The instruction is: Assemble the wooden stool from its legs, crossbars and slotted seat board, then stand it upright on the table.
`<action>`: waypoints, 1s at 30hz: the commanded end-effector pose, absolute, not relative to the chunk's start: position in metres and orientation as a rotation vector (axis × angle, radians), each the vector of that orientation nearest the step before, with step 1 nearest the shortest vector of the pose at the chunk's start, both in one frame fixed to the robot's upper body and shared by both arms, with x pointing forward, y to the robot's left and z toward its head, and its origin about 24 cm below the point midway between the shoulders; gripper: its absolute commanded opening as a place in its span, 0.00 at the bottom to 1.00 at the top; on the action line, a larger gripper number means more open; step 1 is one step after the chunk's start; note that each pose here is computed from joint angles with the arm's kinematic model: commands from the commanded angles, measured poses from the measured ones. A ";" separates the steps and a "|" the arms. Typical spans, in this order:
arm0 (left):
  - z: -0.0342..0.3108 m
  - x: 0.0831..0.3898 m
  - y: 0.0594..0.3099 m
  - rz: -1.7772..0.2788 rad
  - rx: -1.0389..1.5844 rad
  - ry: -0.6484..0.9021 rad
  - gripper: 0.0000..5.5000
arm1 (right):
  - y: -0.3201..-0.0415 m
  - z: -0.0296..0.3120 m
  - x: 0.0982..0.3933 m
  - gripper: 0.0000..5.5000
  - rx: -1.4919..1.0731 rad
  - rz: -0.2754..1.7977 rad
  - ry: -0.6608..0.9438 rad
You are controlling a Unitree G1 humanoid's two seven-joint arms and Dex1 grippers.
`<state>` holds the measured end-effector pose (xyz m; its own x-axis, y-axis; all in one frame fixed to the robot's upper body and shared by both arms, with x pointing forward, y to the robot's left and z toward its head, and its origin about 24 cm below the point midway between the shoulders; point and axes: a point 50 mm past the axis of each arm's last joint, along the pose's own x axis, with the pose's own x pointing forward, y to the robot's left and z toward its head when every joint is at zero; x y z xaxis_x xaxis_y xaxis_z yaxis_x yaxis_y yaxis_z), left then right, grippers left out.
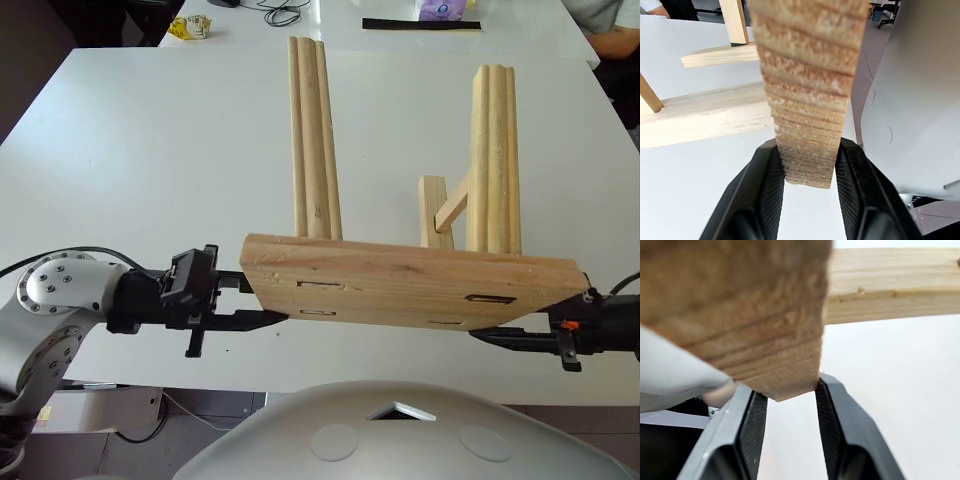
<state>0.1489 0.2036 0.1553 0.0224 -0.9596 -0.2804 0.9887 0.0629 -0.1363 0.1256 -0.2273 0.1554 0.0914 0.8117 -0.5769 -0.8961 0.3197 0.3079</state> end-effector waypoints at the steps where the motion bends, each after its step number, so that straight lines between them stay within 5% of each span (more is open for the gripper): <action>1: 0.183 0.161 0.201 -1.289 -0.044 0.286 0.25 | -0.221 0.186 0.130 0.25 0.054 1.326 0.818; 11: 0.217 0.142 0.196 -1.366 -0.408 0.614 0.25 | -0.227 0.253 0.121 0.25 0.461 1.487 1.114; 18: 0.217 0.148 0.220 -1.333 -0.607 0.808 0.25 | -0.226 0.293 0.139 0.25 0.700 1.449 1.262; 30: 0.190 0.200 0.231 -1.108 -0.709 0.851 0.25 | -0.239 0.246 0.169 0.25 0.822 1.195 1.316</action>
